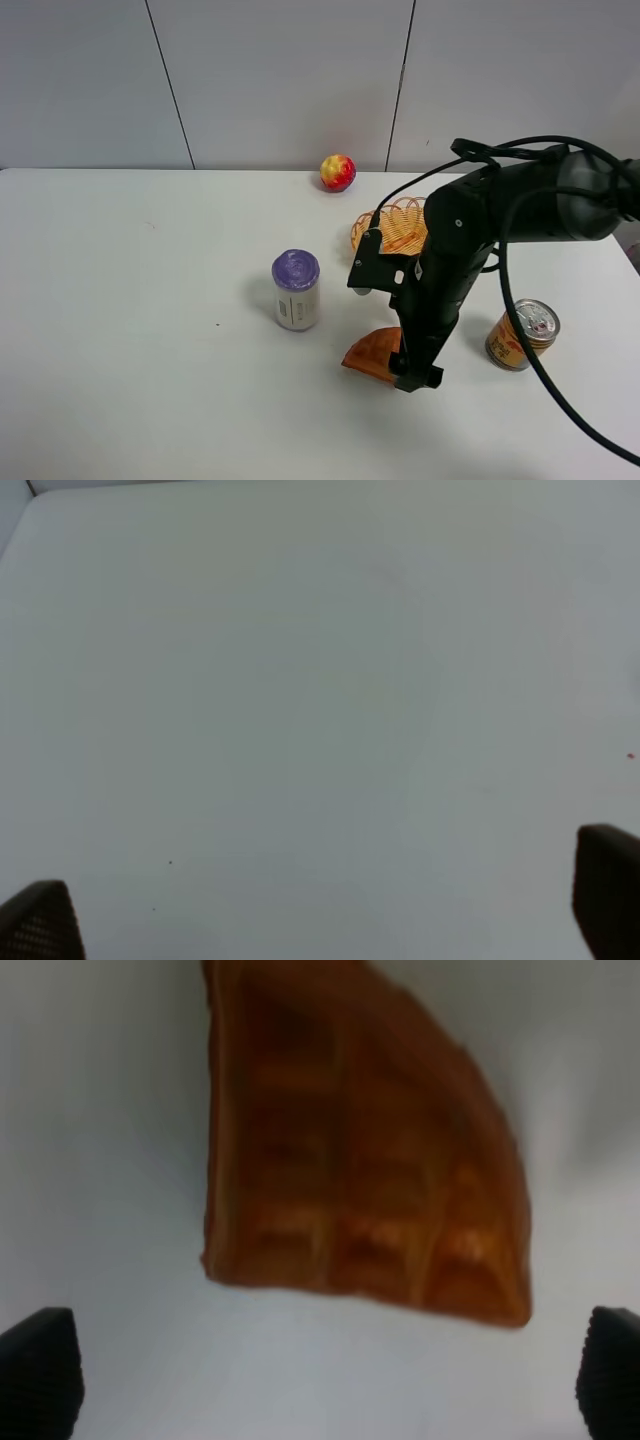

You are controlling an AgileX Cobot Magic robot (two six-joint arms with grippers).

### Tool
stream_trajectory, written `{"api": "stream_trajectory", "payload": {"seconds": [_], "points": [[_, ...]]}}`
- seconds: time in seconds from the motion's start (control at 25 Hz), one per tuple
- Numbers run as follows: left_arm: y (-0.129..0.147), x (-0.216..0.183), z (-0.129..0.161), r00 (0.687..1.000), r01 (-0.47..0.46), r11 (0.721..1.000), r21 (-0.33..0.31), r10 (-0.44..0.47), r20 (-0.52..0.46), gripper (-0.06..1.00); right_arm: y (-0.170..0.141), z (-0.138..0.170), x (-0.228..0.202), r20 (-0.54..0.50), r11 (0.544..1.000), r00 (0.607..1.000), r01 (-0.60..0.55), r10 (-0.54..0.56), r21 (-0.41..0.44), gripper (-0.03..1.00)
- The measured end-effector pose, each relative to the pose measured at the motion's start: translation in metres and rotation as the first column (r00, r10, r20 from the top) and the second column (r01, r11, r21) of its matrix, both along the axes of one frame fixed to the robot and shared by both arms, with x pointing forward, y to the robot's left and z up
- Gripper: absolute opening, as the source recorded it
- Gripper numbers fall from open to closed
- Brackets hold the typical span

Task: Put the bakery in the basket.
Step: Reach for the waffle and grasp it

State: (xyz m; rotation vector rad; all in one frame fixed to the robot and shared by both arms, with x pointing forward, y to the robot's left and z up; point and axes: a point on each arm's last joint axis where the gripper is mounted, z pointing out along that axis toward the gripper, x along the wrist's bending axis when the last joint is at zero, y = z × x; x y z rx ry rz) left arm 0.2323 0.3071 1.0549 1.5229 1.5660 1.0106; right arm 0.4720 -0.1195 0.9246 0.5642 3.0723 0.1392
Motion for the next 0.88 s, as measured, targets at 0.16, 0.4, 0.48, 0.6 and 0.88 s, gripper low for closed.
{"api": "stream_trajectory", "payload": {"seconds": [0.16, 0.4, 0.48, 0.6, 0.88], "points": [[0.000, 0.000, 0.000, 1.000, 0.000, 1.000, 0.000, 0.000, 0.000, 1.00, 0.023, 0.011, 0.017, 0.045, 0.999, 0.999, -0.025, 0.024, 0.034, 0.99], [0.000, 0.000, 0.000, 1.000, 0.000, 1.000, 0.000, 0.000, 0.000, 1.00, 0.044, 0.010, 0.035, 0.031, 0.997, 0.997, -0.072, 0.073, -0.007, 0.99], [0.000, 0.000, 0.000, 1.000, 0.000, 1.000, 0.000, 0.000, 0.000, 1.00, 0.046, 0.005, 0.033, 0.009, 0.997, 0.997, -0.077, 0.077, -0.022, 0.99], [0.000, 0.000, 0.000, 1.000, 0.000, 1.000, 0.000, 0.000, 0.000, 1.00, 0.047, 0.000, 0.031, -0.012, 0.996, 0.997, -0.078, 0.078, -0.033, 0.99], [0.000, 0.000, 0.000, 1.000, 0.000, 1.000, 0.000, 0.000, 0.000, 1.00, 0.048, -0.011, 0.030, -0.058, 0.998, 0.997, -0.049, 0.047, -0.043, 0.99]]}}
